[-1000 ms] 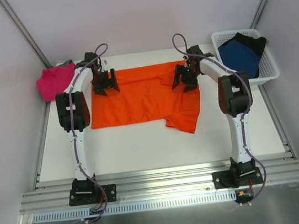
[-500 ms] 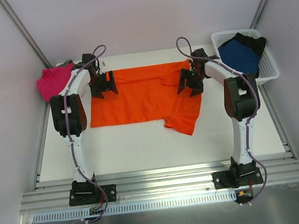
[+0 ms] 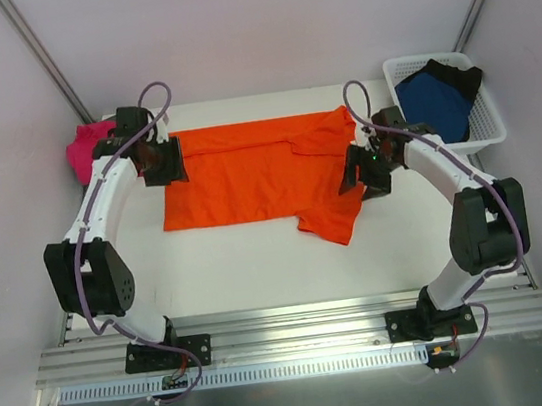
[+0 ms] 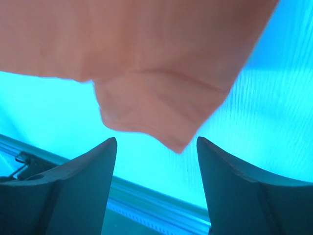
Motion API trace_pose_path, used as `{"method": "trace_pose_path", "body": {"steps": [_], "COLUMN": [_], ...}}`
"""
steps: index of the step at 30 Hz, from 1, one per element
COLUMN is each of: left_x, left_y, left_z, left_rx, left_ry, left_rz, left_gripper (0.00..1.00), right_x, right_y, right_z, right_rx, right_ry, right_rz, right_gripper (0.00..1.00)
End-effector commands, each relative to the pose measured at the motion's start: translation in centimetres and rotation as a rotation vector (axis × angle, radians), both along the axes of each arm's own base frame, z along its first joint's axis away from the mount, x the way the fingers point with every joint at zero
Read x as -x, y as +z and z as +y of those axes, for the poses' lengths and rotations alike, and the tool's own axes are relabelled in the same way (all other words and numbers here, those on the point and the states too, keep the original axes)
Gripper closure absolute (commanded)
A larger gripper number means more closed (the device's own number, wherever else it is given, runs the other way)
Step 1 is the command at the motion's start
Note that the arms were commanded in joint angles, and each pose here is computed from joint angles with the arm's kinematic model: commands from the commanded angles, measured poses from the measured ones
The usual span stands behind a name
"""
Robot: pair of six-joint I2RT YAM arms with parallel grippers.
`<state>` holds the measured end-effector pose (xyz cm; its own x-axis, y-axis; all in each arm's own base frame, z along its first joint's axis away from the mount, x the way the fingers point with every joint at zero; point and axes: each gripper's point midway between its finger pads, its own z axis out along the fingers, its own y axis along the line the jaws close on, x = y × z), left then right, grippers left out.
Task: Fold and stack the t-shirts
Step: Fold the tshirt
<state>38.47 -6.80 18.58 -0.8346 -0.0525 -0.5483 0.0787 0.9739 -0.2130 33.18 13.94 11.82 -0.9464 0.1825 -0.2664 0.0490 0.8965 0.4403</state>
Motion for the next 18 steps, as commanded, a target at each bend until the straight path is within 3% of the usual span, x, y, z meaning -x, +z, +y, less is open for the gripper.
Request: {"method": "trace_pose_path", "body": {"steps": [1, 5, 9, 13, 18], "left_x": [3.0, 4.2, 4.6, 4.5, 3.9], "left_y": [-4.6, -7.2, -9.3, -10.7, -11.4], "left_z": [0.6, 0.7, 1.3, 1.9, 2.9], "left_rx": [-0.016, -0.011, 0.014, 0.027, 0.039], "left_ry": [0.009, 0.020, 0.036, 0.068, 0.104], "left_rz": [0.162, 0.247, 0.319, 0.363, 0.386], "left_gripper": [0.51, 0.48, 0.55, 0.49, 0.49], "right_x": [5.2, 9.3, 9.6, 9.1, 9.5], "right_y": [-2.2, -4.7, -4.9, -4.8, -5.1], "right_z": [-0.2, -0.7, -0.4, 0.4, 2.3], "right_rx": [-0.002, 0.031, 0.032, 0.033, 0.026], "right_ry": [-0.003, 0.009, 0.022, 0.054, 0.113], "right_rz": [0.145, 0.234, 0.229, 0.216, 0.228], "right_gripper": [0.31, 0.32, 0.44, 0.48, 0.54]}}
